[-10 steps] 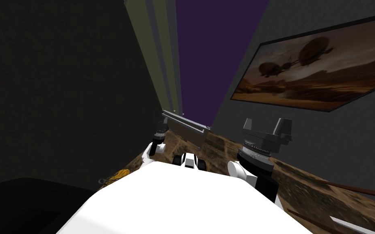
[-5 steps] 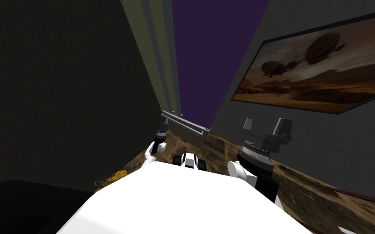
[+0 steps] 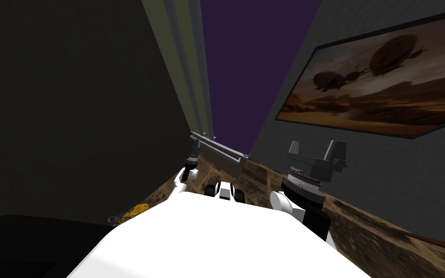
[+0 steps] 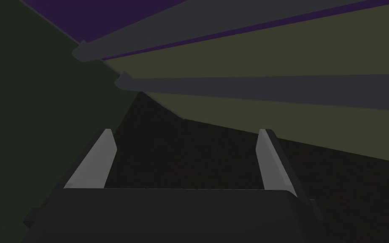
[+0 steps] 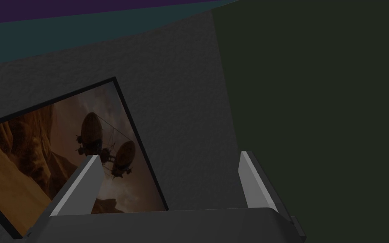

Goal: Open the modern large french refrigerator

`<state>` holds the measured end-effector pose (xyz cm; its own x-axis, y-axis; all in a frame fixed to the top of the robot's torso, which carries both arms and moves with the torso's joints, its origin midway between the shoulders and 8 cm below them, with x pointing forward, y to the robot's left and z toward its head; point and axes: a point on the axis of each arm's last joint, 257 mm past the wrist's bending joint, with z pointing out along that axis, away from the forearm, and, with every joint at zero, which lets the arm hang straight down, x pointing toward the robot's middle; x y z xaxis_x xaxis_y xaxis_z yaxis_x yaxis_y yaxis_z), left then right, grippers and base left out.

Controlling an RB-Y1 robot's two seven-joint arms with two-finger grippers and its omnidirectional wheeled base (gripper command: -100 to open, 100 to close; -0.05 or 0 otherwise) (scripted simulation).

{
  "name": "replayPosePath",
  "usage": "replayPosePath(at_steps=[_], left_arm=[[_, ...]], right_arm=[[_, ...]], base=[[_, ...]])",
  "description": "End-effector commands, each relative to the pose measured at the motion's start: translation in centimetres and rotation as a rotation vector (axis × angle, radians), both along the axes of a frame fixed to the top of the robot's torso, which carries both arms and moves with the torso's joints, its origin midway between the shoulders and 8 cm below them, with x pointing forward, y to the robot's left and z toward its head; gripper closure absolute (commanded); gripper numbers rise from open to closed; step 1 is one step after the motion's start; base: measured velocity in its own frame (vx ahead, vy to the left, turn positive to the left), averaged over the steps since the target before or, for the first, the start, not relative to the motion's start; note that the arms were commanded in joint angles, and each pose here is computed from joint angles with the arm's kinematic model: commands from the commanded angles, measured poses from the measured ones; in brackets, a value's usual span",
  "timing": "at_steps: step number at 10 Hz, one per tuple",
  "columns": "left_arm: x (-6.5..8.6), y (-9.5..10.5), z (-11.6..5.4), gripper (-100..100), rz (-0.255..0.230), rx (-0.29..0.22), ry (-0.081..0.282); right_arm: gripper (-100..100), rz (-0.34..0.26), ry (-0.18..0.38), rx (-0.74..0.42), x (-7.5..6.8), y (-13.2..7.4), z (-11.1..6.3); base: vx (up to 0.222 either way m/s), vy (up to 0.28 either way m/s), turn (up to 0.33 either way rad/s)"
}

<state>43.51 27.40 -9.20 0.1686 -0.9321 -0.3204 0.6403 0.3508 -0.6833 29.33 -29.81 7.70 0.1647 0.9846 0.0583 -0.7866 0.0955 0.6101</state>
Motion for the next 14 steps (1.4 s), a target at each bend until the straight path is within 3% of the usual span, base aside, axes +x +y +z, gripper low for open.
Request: replayPosePath(at_steps=[1, 5, 8, 9, 10, 11, 14], left_arm=[[0.9, 0.2, -1.4, -100, 0.014, 0.016, 0.016], [2.0, 0.4, -3.2, -100, 0.033, 0.035, 0.039], [2.7, 0.7, -5.1, -100, 0.045, 0.042, 0.075], [3.2, 0.7, -5.2, -100, 0.051, 0.052, 0.068], [3.3, 0.9, -6.2, -100, 0.054, 0.051, 0.091], [3.7, 0.8, -6.2, -100, 0.060, 0.061, 0.086], [4.2, 1.1, -8.2, -100, 0.071, 0.069, 0.124]], right_arm=[[0, 0.000, 0.000, 0.000, 0.0, 0.0, 0.0], [0, 0.000, 0.000, 0.000, 0.0, 0.0, 0.0], [0, 0.000, 0.000, 0.000, 0.0, 0.0, 0.0], [0, 0.000, 0.000, 0.000, 0.0, 0.0, 0.0], [0, 0.000, 0.000, 0.000, 0.0, 0.0, 0.0], [0, 0.000, 0.000, 0.000, 0.0, 0.0, 0.0], [0, 0.000, 0.000, 0.000, 0.0, 0.0, 0.0]], base=[[0.062, -0.042, 0.031], [0.052, -0.042, 0.023], [0.053, -0.042, 0.017], [0.066, -0.044, 0.030], [0.054, -0.041, 0.016], [0.046, -0.059, 0.029], [0.048, -0.042, 0.019]])
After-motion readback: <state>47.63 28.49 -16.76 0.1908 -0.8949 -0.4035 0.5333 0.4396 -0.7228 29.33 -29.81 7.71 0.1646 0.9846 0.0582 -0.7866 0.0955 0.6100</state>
